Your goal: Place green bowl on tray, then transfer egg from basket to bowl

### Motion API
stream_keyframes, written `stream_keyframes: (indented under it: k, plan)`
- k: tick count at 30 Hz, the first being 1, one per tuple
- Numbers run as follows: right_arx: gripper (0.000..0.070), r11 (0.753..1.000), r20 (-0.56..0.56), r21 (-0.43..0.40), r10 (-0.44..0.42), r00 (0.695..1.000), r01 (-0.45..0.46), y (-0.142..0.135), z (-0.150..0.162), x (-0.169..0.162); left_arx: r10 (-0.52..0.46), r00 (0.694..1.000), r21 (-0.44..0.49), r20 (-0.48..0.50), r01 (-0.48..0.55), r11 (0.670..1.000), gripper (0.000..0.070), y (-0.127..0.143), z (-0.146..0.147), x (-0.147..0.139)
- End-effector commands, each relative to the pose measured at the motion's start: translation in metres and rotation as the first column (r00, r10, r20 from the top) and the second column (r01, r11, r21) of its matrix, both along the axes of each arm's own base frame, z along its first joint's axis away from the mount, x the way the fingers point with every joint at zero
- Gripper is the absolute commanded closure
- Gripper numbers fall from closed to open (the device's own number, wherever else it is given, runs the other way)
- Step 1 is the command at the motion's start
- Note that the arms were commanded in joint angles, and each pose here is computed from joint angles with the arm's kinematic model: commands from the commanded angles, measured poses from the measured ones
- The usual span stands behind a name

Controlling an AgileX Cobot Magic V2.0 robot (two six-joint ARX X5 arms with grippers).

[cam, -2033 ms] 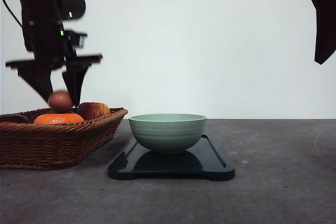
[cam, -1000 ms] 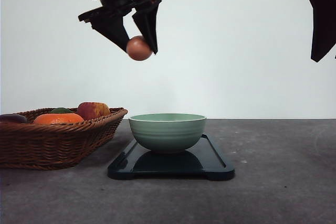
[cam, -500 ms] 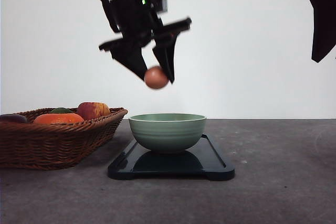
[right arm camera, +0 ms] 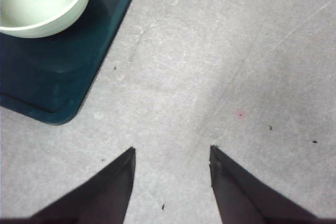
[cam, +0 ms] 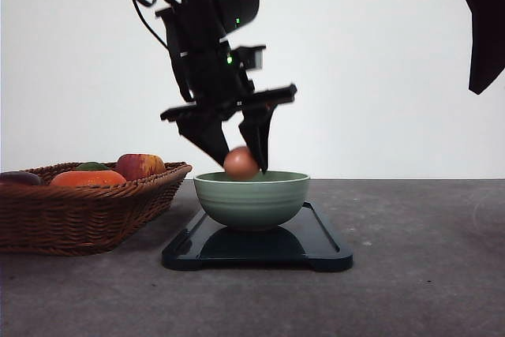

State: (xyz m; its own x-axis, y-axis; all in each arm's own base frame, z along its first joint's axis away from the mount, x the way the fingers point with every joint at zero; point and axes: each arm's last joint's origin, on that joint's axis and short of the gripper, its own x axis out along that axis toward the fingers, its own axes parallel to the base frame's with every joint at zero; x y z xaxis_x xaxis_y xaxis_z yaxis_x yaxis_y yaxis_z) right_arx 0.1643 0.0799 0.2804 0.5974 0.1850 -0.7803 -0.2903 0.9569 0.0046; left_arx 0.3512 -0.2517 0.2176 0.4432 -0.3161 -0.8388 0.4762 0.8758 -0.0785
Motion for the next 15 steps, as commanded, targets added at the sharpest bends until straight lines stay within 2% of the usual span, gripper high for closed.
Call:
stream_keyframes:
  k: [1,15]
  plan:
    - [0.0419,1.0,0.005,0.009,-0.003,1.0,0.003,0.001,0.001,0.001,-0.01,1.0,0.0,-0.004,0.01,1.0,0.0441,-0.008,-0.006,0.004]
    - [0.0419,1.0,0.001,0.007,-0.004,1.0,0.004,0.001,0.001,0.001,-0.02,1.0,0.015,-0.023,0.021,1.0,0.0441,-0.013,-0.017,0.004]
